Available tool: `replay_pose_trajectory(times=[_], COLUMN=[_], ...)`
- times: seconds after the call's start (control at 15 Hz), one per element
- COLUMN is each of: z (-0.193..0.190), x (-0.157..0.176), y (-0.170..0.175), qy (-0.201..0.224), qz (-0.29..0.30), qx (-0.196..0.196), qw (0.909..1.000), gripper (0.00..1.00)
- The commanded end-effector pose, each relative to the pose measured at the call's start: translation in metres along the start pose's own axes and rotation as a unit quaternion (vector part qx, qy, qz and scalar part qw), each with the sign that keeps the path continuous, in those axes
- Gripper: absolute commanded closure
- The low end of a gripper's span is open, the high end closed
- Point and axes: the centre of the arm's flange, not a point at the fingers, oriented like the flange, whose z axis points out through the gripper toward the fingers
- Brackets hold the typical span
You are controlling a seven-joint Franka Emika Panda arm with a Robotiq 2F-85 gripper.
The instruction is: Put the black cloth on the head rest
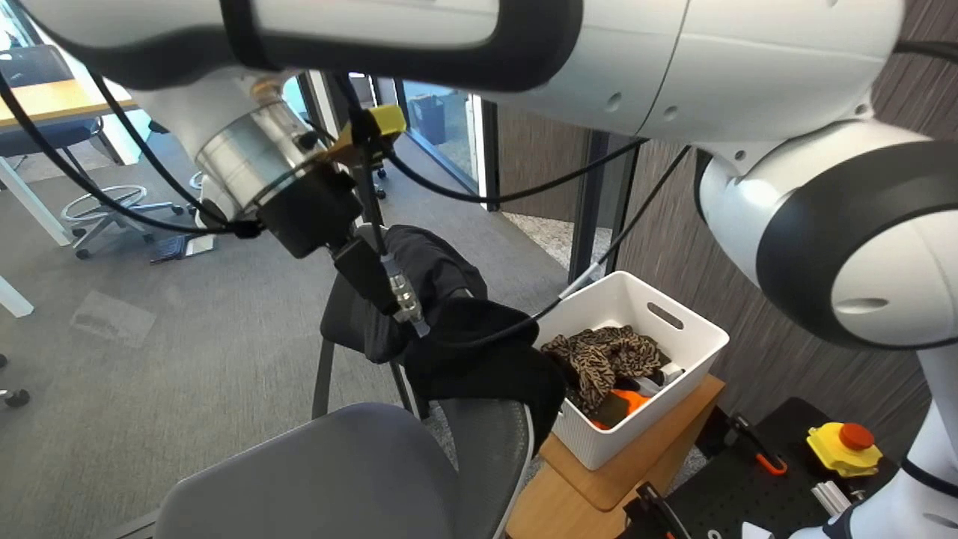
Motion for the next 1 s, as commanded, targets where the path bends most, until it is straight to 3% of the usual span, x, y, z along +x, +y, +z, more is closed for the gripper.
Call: replay_pose_trajectory(times=[0.0, 0.27, 0.47, 0.73, 0.93], z=[-0.055, -0.07, -0.069, -0.043, -0.017], x=[-0.059, -0.148, -0.22, -0.294, -0.326], y=[-0.047, -0.09, -0.108, -0.105, -0.102], qy=[0.037, 0.106, 0.149, 0.19, 0.198], qz=[0.041, 0.121, 0.188, 0.286, 0.364], qx=[-0.054, -0.093, -0.104, -0.094, -0.069], qw=[0.997, 0.9827, 0.9652, 0.9344, 0.9076], gripper=[0.0, 0.0, 0.0, 0.0, 0.0])
